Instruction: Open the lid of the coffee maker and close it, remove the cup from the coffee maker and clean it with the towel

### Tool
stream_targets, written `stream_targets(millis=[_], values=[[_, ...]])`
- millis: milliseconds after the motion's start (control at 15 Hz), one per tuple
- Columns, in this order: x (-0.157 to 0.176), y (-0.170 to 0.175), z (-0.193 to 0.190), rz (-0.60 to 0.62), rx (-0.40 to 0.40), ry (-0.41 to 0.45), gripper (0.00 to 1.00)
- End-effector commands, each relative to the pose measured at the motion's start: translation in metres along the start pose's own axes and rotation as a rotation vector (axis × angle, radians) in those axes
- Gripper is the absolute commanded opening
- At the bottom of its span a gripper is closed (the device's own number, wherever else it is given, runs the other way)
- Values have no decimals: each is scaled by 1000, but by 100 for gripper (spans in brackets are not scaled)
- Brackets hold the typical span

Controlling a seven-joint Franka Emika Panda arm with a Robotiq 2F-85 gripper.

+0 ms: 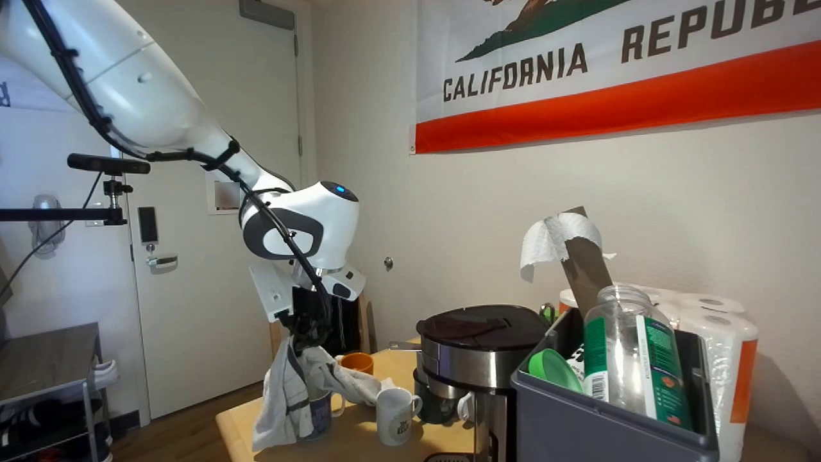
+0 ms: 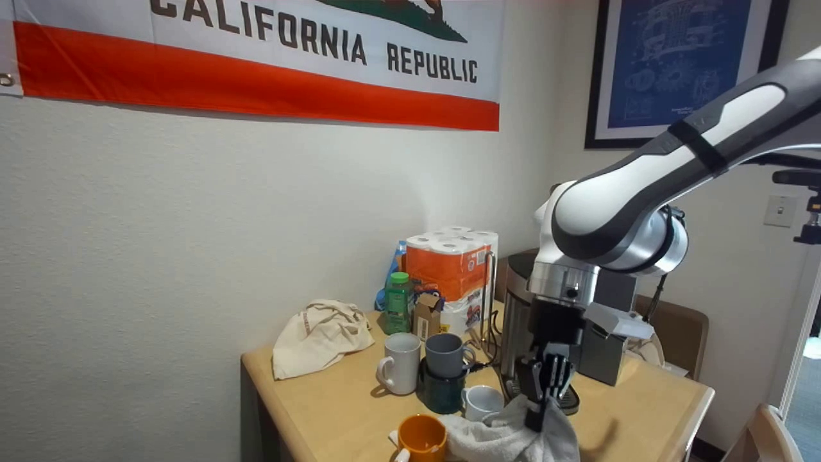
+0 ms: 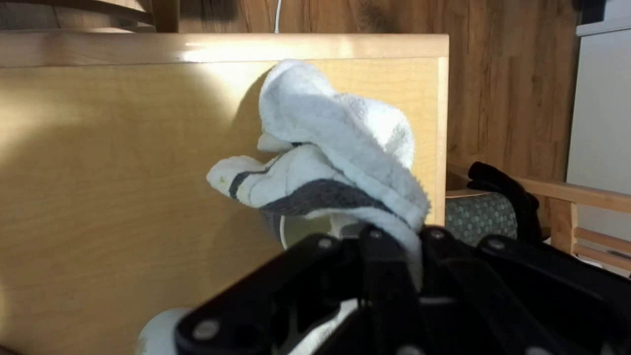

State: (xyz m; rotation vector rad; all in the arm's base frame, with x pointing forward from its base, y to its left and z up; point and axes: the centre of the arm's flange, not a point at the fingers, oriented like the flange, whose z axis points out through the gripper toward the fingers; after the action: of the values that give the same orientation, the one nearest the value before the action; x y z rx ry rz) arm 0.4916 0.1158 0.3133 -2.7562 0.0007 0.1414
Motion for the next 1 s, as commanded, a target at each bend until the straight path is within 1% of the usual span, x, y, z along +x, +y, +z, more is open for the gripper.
stream_targets(millis=[0,267,733,933], values=[[3,-8,24,-23,1,23,4],[12,-14,46,-30,-29,69,4],[26,-8,71,-49,-117,181,4],[24,-9,84,-84,-158,196,4]])
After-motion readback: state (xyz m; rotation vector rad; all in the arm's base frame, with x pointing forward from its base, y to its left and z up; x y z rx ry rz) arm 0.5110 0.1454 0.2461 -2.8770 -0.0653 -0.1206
